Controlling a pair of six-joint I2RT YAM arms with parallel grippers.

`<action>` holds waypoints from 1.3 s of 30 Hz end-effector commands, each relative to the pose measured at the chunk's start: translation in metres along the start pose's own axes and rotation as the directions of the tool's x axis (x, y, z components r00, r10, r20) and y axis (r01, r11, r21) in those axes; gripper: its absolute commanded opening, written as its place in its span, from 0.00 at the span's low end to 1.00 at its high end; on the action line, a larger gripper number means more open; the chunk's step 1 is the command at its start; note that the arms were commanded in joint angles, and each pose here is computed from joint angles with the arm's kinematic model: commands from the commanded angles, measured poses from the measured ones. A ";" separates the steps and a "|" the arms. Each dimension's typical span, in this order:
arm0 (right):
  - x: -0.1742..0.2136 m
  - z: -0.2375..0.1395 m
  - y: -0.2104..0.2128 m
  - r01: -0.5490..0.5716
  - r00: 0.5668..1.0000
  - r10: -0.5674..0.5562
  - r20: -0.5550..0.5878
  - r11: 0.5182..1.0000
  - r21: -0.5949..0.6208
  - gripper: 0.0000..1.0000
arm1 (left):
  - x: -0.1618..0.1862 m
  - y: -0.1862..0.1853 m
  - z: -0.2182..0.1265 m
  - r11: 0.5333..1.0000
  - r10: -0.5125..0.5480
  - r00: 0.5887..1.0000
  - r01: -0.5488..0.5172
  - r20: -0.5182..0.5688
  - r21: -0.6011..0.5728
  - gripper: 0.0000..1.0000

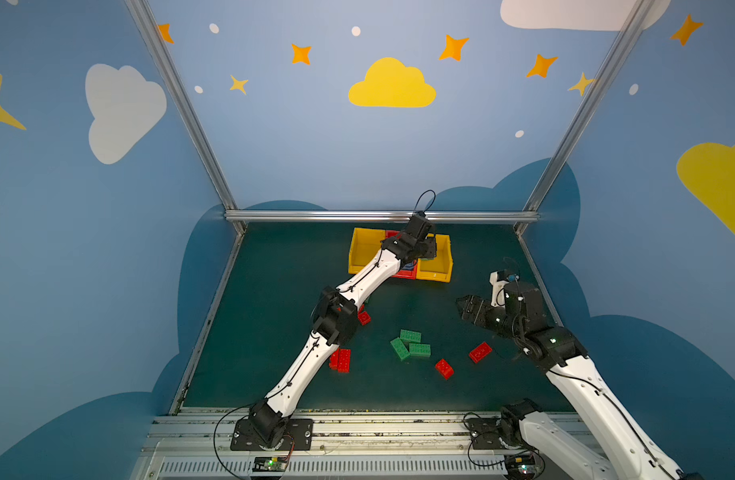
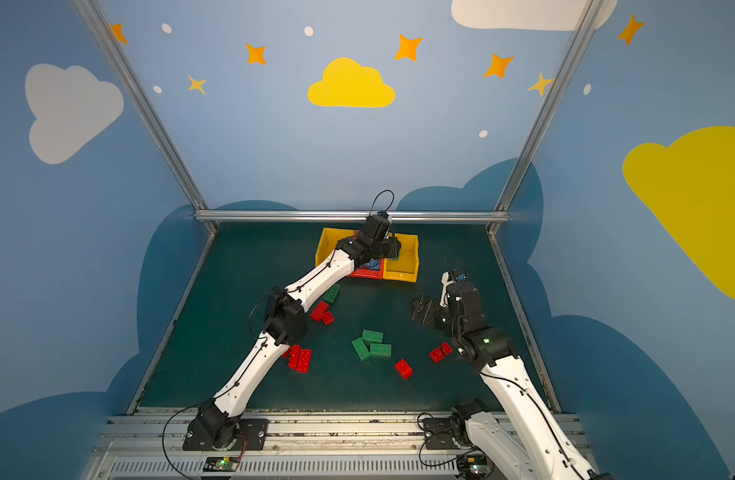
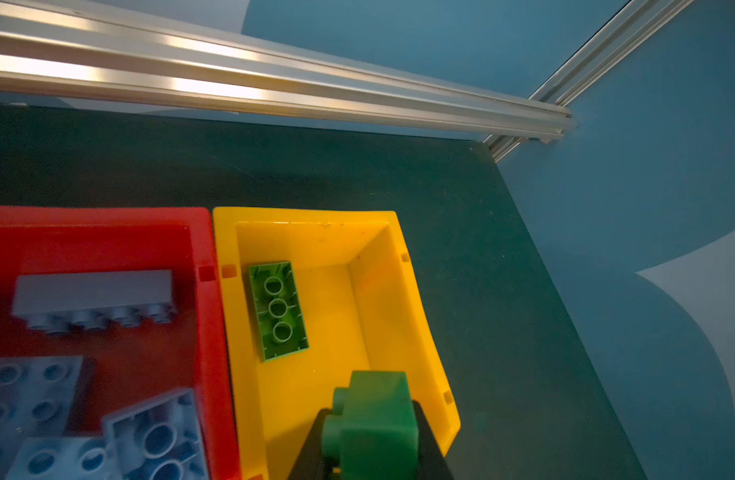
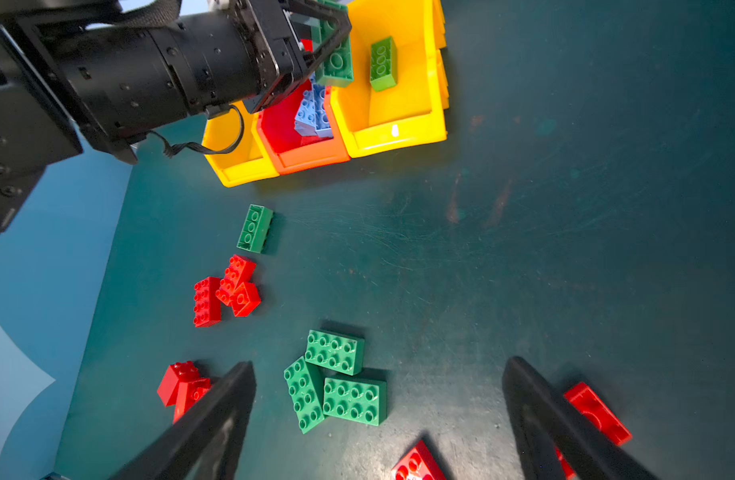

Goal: Sort the legos into containers by color
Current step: 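Carry the green brick with the left gripper into the same yellow bin, then withdraw the left gripper while the right gripper reaches toward a green brick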

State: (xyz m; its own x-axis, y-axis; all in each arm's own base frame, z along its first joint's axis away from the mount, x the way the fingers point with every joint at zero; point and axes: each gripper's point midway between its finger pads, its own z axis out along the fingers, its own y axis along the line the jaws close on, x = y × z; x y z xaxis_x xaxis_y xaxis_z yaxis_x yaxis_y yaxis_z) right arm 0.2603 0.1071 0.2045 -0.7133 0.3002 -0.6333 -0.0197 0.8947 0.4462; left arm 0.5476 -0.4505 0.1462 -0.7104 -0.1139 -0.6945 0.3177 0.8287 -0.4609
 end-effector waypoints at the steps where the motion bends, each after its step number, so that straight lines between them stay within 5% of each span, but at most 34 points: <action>1: -0.005 -0.004 -0.001 -0.001 1.000 0.001 -0.001 1.000 0.017 0.91 | -0.016 -0.013 0.005 0.997 -0.032 0.997 0.027 0.068 0.075 0.19; 5: -0.008 -0.006 -0.001 0.004 1.000 -0.004 -0.002 1.000 0.021 0.91 | -0.024 -0.014 0.010 0.995 -0.043 0.993 0.033 0.113 0.090 0.26; 8: -0.012 -0.011 0.003 0.015 1.000 -0.015 0.001 1.000 0.012 0.91 | -0.031 -0.015 0.009 0.994 -0.053 0.989 0.039 0.136 0.102 0.64; 10: -0.013 -0.014 0.003 0.020 1.000 -0.020 0.004 1.000 0.011 0.91 | -0.037 -0.020 0.005 0.992 -0.057 0.988 0.040 0.146 0.118 0.77; 14: -0.013 -0.016 0.002 0.011 1.000 -0.011 0.010 1.000 0.018 0.95 | -0.047 -0.030 -0.014 0.992 -0.055 0.988 0.037 0.147 0.121 0.88; 20: -0.007 -0.009 0.002 0.003 1.000 -0.003 -0.005 1.000 0.002 0.97 | -0.046 -0.012 -0.066 1.000 -0.018 0.989 0.020 0.145 -0.011 0.98; 25: -0.001 0.007 0.020 0.056 0.997 -0.056 -0.049 0.998 0.000 0.97 | -0.034 0.043 -0.160 0.985 -0.050 0.957 0.095 0.284 -0.146 1.00; 34: 0.017 0.082 0.070 0.113 0.976 -0.109 -0.187 0.994 0.008 0.96 | 0.078 0.169 -0.299 0.855 -0.135 0.949 0.257 0.285 -0.450 1.00; 39: 0.034 0.138 0.105 0.143 0.947 -0.132 -0.294 0.990 0.018 0.95 | 0.130 0.204 -0.341 0.804 -0.175 0.938 0.311 0.299 -0.507 1.00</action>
State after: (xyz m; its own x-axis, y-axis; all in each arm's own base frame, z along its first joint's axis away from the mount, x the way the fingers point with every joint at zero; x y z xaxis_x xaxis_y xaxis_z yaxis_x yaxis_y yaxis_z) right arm 0.3143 0.2321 0.1430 -0.8781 0.0580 -0.4750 -0.1113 0.9407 0.3206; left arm 0.3255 -0.1371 0.1636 -0.5525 -0.3842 -0.7397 -0.1877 0.9220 -0.3387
